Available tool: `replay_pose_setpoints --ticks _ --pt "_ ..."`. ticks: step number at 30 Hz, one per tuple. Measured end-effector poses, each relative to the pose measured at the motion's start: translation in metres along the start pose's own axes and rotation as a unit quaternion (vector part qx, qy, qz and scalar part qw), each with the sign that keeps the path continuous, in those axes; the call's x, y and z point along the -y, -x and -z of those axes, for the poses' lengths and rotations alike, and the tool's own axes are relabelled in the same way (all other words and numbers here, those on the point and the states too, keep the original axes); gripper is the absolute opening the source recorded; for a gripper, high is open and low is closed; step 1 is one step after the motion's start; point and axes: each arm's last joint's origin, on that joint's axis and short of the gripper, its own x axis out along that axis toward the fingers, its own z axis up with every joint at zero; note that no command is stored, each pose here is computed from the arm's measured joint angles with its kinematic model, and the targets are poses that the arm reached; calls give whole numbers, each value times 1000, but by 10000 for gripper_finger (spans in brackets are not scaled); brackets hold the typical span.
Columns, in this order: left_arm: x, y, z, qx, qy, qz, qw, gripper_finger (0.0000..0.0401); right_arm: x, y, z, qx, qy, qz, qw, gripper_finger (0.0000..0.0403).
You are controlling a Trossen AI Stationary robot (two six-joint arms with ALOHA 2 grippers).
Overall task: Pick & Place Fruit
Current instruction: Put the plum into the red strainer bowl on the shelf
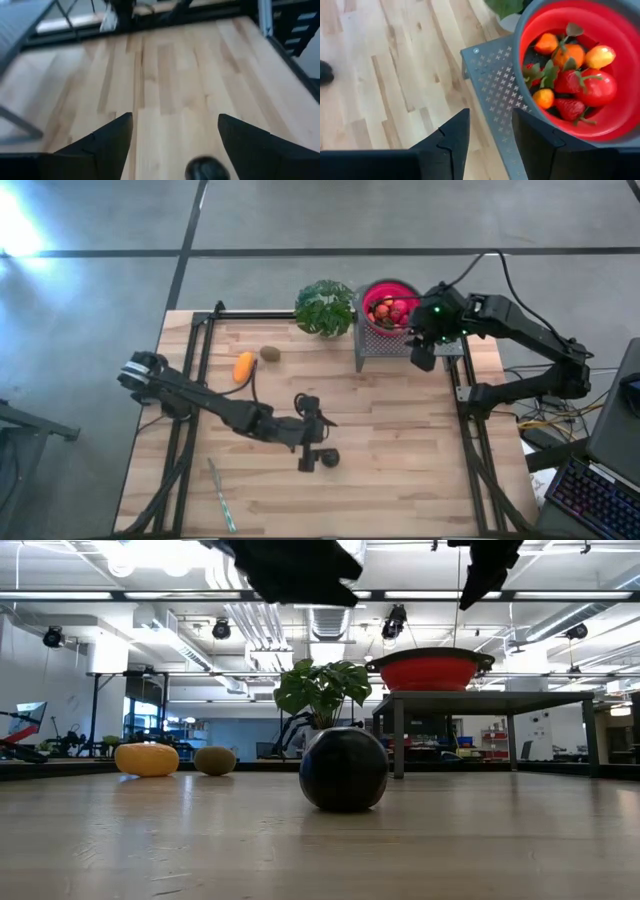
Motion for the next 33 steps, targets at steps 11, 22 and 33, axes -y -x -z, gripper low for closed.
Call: replay_pose_setpoints --ticks 11,22,33 --pt "3 -19 19 -45 5 13 999 340 0 1 0 4 -1 3 1000 171" --pt "12 -41 43 -88 41 20 995 340 0 0 0 3 0 3 1000 143" --pt "27 -56 62 -113 39 53 991 342 0 -1 0 3 0 2 1000 133"
